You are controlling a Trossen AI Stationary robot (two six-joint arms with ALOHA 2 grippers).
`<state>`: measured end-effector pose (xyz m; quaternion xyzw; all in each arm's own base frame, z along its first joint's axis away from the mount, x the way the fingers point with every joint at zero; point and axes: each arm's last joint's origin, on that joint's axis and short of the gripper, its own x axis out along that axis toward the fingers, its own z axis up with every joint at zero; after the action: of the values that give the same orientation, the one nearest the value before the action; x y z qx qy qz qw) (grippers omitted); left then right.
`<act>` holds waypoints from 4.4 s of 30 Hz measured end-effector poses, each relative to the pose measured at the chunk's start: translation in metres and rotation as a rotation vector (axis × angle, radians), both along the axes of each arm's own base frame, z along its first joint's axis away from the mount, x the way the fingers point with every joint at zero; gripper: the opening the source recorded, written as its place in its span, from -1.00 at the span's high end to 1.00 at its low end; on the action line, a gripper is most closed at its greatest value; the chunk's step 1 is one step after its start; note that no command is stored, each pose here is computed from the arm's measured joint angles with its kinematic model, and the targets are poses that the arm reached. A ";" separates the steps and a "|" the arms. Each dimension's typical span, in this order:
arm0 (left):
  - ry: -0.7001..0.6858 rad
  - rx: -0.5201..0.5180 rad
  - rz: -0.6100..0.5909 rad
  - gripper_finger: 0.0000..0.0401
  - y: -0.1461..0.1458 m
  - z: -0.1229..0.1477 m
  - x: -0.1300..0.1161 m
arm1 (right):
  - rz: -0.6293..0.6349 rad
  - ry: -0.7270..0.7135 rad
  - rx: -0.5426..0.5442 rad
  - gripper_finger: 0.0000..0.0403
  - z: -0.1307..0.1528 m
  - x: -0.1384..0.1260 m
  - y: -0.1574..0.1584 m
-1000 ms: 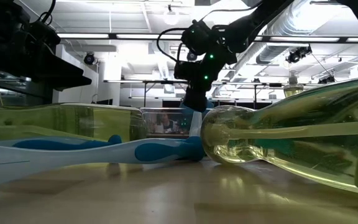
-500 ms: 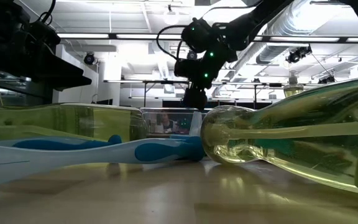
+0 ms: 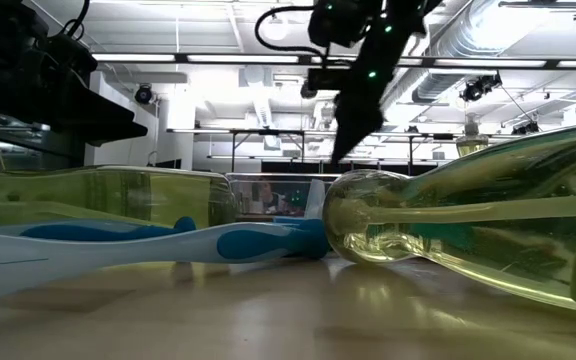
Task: Pick & Place Kitchen Sink Supplies
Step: Put the sponge into the transparent bin
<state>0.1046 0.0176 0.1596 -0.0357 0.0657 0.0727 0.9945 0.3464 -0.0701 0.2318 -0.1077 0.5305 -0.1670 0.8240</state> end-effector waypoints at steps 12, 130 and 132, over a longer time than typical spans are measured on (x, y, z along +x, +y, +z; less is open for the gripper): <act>0.000 0.000 0.000 -0.39 0.000 0.000 0.000 | -0.046 0.190 0.335 0.10 -0.031 -0.048 0.061; 0.000 0.000 0.000 -0.39 0.000 0.000 0.000 | -0.105 -0.137 -0.616 1.00 0.005 -0.003 0.031; 0.000 0.000 0.000 -0.39 0.000 0.000 0.000 | -0.086 -0.121 -0.625 1.00 0.007 0.004 0.020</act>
<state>0.1046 0.0176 0.1596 -0.0359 0.0656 0.0727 0.9945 0.3502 -0.0498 0.2390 -0.3230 0.4076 -0.3629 0.7732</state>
